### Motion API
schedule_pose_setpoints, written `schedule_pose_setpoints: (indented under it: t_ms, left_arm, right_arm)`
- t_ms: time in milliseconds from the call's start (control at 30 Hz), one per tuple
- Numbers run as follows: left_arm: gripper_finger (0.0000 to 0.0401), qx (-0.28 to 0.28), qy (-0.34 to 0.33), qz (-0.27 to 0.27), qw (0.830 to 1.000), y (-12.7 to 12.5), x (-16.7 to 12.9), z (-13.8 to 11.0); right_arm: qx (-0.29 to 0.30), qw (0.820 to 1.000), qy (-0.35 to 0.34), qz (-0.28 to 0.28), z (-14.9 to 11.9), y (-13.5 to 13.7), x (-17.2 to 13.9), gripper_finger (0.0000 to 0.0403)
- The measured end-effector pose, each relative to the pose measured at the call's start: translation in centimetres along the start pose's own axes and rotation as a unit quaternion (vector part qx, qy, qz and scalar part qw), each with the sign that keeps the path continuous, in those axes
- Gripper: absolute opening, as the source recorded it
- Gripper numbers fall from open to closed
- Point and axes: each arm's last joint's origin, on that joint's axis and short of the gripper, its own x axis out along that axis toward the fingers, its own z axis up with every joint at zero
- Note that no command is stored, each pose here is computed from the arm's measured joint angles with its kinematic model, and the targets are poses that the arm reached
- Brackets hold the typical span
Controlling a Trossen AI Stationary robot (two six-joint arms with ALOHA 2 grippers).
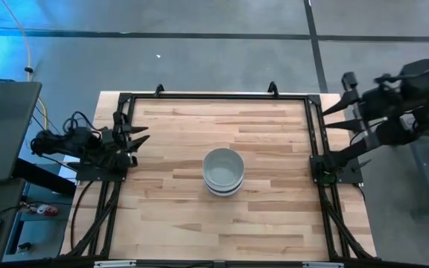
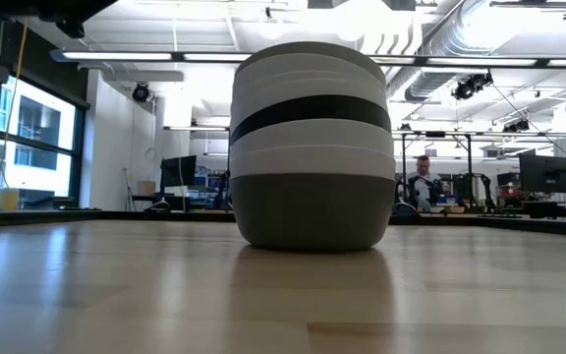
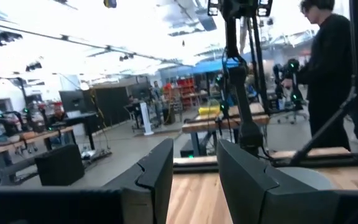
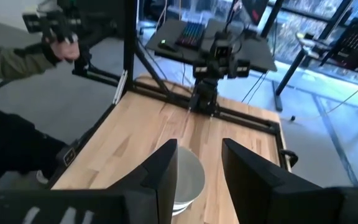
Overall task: Nest bowls inside each other
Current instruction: Return to Home Position
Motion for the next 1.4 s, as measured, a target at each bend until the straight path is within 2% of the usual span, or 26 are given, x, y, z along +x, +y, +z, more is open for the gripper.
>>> schedule_pose_setpoints:
  t_ms: [367, 700, 900, 1067, 1267, 1400]
  left_arm:
    - [0.0113, 0.018, -0.052, 0.054, 0.997, -0.1, -0.5, -1.8]
    - [0.0113, 0.048, -0.066, 0.075, 0.994, 0.6, -0.6, -1.8]
    - [0.0113, 0.046, -0.064, 0.082, 0.994, 1.2, -0.4, -2.1]
    - [0.0113, 0.019, -0.060, 0.033, 0.997, 1.4, -0.2, -2.7]
    - [0.0113, -0.044, 0.032, -0.002, 0.999, 1.2, -0.1, -4.6]
    - [0.0113, -0.069, 0.050, -0.020, 0.996, 1.1, -0.1, -4.9]
  right_arm:
    - [0.007, 0.999, -0.032, -0.028, -1.0, 0.0, -3.4, 0.0119]
    - [0.008, 1.000, 0.008, -0.020, -2.6, 0.3, -2.6, 0.0119]
    - [0.000, 0.999, -0.033, -0.028, -4.6, 0.8, -2.6, 0.0119]
    - [0.001, 0.995, -0.089, -0.041, -6.7, 1.2, -3.4, 0.0119]
    - [0.002, 0.992, -0.117, -0.049, -9.5, 1.8, -2.3, 0.0119]
    - [-0.005, 0.989, -0.125, -0.075, -10.4, 1.9, -1.2, 0.0119]
